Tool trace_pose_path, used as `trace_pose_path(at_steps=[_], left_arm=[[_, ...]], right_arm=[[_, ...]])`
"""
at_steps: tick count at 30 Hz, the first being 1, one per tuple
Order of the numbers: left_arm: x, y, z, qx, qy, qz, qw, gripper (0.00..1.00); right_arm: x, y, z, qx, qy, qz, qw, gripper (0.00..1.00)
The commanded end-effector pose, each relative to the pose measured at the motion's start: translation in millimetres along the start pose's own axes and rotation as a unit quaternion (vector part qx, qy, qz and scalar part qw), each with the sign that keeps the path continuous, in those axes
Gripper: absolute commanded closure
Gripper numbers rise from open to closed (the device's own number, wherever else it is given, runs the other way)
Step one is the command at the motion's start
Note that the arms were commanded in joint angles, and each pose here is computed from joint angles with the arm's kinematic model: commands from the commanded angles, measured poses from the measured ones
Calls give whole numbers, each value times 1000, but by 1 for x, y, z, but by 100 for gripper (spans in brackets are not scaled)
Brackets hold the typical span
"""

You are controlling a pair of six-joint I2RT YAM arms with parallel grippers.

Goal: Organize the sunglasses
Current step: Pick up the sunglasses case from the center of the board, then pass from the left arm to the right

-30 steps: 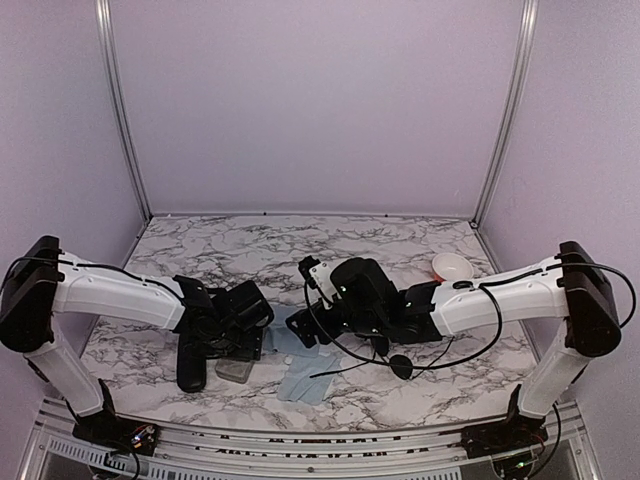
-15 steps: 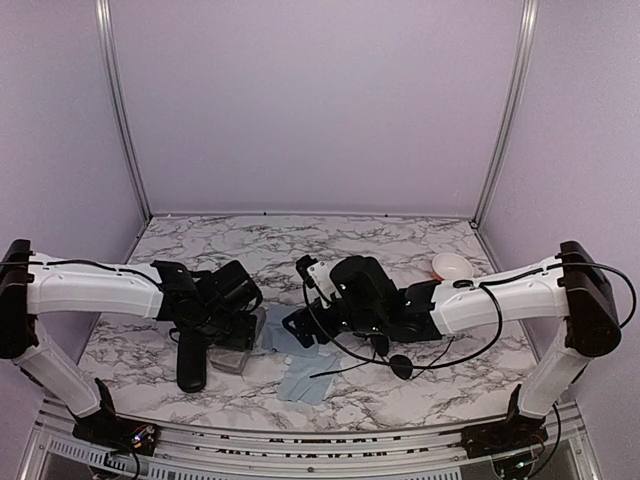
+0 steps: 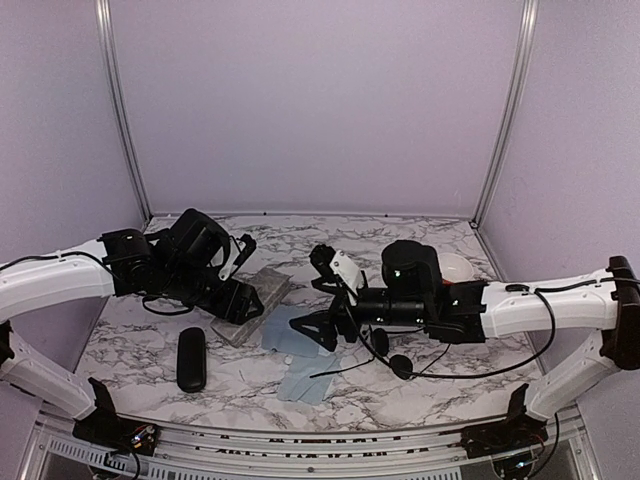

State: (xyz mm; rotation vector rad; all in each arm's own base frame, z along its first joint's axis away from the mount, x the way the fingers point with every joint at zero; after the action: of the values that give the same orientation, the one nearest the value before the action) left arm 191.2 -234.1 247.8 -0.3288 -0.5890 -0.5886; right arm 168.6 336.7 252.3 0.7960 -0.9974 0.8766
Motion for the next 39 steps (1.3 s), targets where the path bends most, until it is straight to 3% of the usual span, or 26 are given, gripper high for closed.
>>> trace_pose_path(at_steps=[1, 7, 12, 16, 26, 34, 39], left_arm=[[23, -14, 21, -66, -56, -73, 994, 46], [44, -24, 26, -91, -82, -129, 984, 46], [64, -37, 17, -171, -91, -146, 970, 55], [85, -44, 19, -237, -118, -141, 954, 54], [126, -43, 45, -308, -175, -102, 930, 54], [124, -33, 46, -338, -187, -76, 919, 53], [121, -30, 44, -373, -187, -51, 907, 53]], right_arm=[[9, -10, 31, 89, -70, 17, 993, 1], [11, -41, 58, 169, -64, -34, 983, 2], [14, -43, 63, 235, -55, -45, 969, 2], [20, -44, 62, 228, -61, -48, 971, 3], [36, -52, 61, 200, -139, -123, 962, 3], [51, -51, 53, 246, -195, -183, 932, 3], [61, -42, 43, 253, -200, -174, 930, 4]])
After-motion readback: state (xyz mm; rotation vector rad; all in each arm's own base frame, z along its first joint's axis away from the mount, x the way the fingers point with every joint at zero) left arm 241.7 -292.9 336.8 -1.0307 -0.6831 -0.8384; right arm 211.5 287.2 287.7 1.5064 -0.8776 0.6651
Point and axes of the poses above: each gripper's point midway between its finger pads, its own z axis back along the fingers, its own y axis along the line the jaws close on, x = y × z, the point moved 9 cm from there along z, back along the fingers, and after that the axes turned 7 degrees about -z, right-handed, at the moved point
